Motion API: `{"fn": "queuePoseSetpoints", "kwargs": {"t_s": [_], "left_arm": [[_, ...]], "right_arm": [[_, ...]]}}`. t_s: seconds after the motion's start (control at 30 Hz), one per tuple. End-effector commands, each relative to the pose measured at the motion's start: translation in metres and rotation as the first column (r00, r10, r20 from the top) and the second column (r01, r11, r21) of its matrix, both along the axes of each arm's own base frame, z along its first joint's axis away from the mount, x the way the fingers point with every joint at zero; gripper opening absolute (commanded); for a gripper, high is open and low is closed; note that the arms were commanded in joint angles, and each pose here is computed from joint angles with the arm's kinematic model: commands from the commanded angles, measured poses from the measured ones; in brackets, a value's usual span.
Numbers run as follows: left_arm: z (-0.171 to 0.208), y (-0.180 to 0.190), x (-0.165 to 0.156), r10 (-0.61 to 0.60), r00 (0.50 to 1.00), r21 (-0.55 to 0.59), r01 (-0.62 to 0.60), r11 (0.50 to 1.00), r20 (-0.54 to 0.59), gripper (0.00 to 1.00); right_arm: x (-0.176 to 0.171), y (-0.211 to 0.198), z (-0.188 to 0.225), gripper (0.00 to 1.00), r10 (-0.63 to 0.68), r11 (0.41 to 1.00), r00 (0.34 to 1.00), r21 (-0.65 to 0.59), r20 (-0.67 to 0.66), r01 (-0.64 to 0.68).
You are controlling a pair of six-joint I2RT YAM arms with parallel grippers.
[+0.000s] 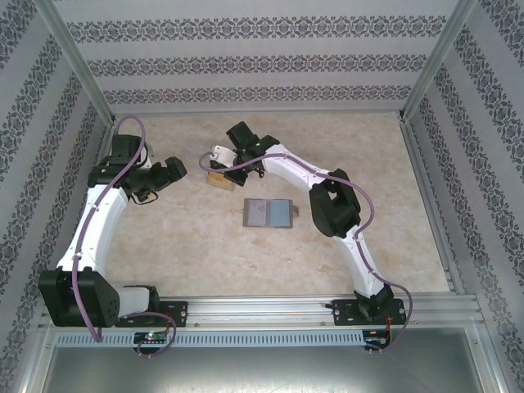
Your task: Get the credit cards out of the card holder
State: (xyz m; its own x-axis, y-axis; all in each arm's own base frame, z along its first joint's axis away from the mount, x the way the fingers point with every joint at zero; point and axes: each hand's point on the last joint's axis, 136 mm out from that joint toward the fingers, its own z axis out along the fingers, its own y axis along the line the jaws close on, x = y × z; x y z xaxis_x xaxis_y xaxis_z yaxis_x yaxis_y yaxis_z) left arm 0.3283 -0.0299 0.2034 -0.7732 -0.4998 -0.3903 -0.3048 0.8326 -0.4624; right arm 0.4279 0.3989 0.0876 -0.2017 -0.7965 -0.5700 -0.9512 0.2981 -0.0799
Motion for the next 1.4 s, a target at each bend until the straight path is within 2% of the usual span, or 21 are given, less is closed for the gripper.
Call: {"fn": "queuePoseSetpoints", "kwargs": {"t_s": [0.0,0.3,0.47,0.6,0.67,0.87,0.97,1.07,1.2,1.3,1.37], "left_arm": [[-0.008,0.001,-0.003,-0.018,1.0,0.004,0.018,1.0,-0.019,0.99],[-0.009,0.0,-0.003,-0.023,1.0,-0.001,0.023,1.0,-0.019,0.99],[-0.008,0.0,-0.003,-0.026,1.0,-0.005,0.026,1.0,-0.016,0.99],[-0.01,-0.001,-0.003,-0.029,0.999,-0.007,0.029,1.0,-0.02,1.0],[-0.009,-0.001,-0.003,-0.029,0.999,-0.008,0.028,1.0,-0.019,0.99],[-0.01,-0.001,-0.003,-0.028,0.999,-0.007,0.028,1.0,-0.022,1.0],[-0.011,-0.001,-0.002,-0.031,0.999,-0.008,0.031,0.999,-0.023,0.99],[-0.012,-0.002,-0.002,-0.033,0.999,-0.014,0.033,0.999,-0.026,0.99],[-0.016,-0.005,-0.001,-0.041,0.999,-0.034,0.04,0.999,-0.036,0.99],[-0.019,-0.009,0.001,-0.053,0.998,-0.055,0.05,0.997,-0.04,1.0],[-0.019,-0.012,0.002,-0.057,0.998,-0.071,0.054,0.996,-0.04,1.0]], "right_arm": [[0.005,0.005,0.0,0.0,0.016,1.0,1.0,-0.01,0.021,-0.015],[0.009,0.01,-0.001,0.03,0.012,1.0,1.0,0.003,0.023,-0.012],[0.01,0.011,-0.005,0.09,0.012,1.0,1.0,-0.005,0.019,-0.012],[0.01,0.01,-0.003,0.19,0.007,1.0,1.0,-0.007,0.021,-0.007],[0.01,0.009,0.002,0.24,0.001,1.0,1.0,-0.005,0.025,-0.001],[0.007,0.006,0.035,0.27,-0.037,0.998,0.998,0.044,0.041,0.036],[0.0,0.003,0.057,0.32,-0.106,0.99,0.994,0.1,0.016,0.104],[-0.006,-0.007,0.078,0.41,-0.233,0.958,0.972,0.165,-0.028,0.235],[-0.019,-0.033,0.088,0.51,-0.418,0.872,0.904,0.241,-0.091,0.427],[-0.028,-0.064,0.082,0.62,-0.582,0.76,0.799,0.249,-0.15,0.6],[-0.04,-0.082,0.071,0.66,-0.642,0.701,0.736,0.226,-0.214,0.677]]}}
